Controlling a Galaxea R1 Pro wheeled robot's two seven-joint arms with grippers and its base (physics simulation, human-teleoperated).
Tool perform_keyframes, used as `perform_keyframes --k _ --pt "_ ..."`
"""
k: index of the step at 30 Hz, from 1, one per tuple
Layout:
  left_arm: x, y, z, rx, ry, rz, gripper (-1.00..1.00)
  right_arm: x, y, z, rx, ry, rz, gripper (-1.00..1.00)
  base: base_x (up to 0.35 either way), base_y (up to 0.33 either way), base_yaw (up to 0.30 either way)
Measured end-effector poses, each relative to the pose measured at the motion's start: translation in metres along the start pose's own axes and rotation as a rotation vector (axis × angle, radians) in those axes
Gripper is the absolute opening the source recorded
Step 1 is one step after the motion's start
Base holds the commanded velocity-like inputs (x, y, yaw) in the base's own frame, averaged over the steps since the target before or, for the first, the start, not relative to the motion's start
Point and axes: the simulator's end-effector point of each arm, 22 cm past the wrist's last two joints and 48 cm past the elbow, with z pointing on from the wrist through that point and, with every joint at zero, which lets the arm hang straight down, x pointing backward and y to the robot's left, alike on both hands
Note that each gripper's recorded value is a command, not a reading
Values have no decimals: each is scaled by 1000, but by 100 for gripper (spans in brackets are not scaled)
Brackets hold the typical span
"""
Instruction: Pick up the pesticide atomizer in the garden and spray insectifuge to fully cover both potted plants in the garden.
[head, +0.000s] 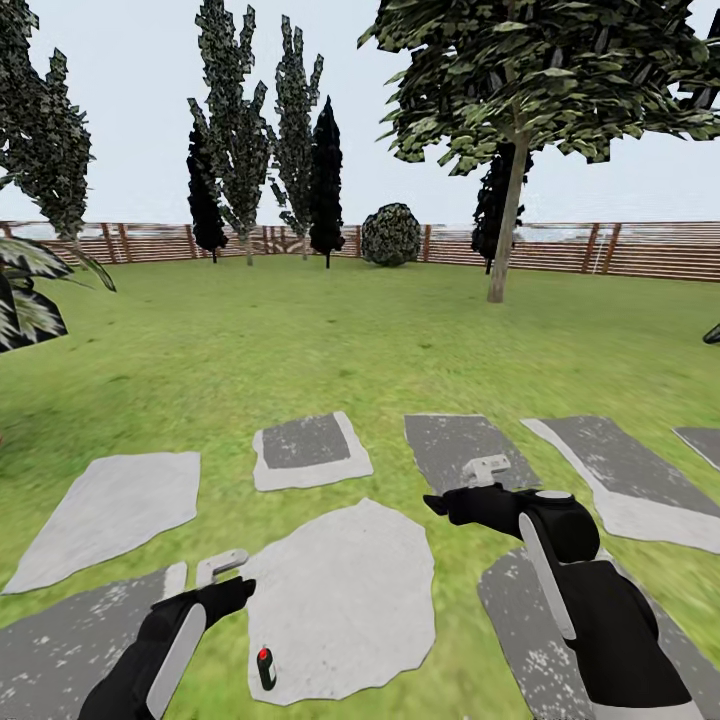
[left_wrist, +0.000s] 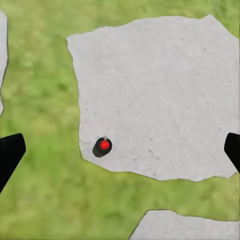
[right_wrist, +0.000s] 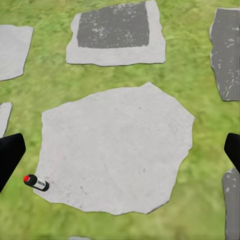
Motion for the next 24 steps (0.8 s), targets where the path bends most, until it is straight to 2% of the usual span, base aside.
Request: perform_keyframes --k 18,22,24 --pt "33 11 25 -4 4 -8 100 36 -2 15 1 -3 5 100 0 0 0" --pt "37 13 31 -9 -12 -7 100 45 -3 19 3 -3 5 100 0 0 0" --pt "39 16 33 -32 -23 -5 100 49 -2 21 2 -2 4 100 0 0 0"
